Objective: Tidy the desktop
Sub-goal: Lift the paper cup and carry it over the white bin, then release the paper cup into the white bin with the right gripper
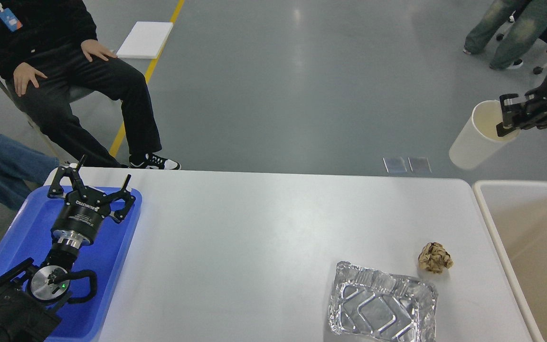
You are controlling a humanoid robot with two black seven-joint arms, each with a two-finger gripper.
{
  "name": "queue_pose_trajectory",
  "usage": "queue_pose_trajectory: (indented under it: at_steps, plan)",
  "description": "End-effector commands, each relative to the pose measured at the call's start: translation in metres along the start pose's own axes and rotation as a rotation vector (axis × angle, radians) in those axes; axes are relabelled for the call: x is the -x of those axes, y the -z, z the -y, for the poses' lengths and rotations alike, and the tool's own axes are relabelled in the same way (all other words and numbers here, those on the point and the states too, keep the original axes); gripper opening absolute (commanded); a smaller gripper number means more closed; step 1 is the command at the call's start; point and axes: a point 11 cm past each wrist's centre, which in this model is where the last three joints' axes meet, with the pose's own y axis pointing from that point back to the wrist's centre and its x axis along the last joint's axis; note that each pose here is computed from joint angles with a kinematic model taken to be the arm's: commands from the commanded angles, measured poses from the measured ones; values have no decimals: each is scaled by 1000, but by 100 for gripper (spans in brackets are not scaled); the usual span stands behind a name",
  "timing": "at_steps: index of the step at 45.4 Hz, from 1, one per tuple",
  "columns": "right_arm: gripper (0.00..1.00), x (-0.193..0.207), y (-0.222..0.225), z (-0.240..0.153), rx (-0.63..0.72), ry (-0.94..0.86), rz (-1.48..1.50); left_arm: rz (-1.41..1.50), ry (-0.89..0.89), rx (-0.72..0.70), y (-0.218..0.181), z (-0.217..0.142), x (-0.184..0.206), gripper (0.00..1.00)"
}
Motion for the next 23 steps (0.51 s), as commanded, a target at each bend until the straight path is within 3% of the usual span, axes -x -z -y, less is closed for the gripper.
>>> queue_pose_trajectory:
  at_steps: [1, 13, 23]
  plan:
    - [0, 24, -92, 1, 101, -23, 187, 0, -1, 0, 0, 0, 0, 99]
    - [0, 55, -178, 17, 274, -33, 317, 0, -1, 0, 0, 0, 0, 99]
    - [0, 82, -208, 47, 273, -60, 416, 2, -1, 2, -1, 0, 0, 99]
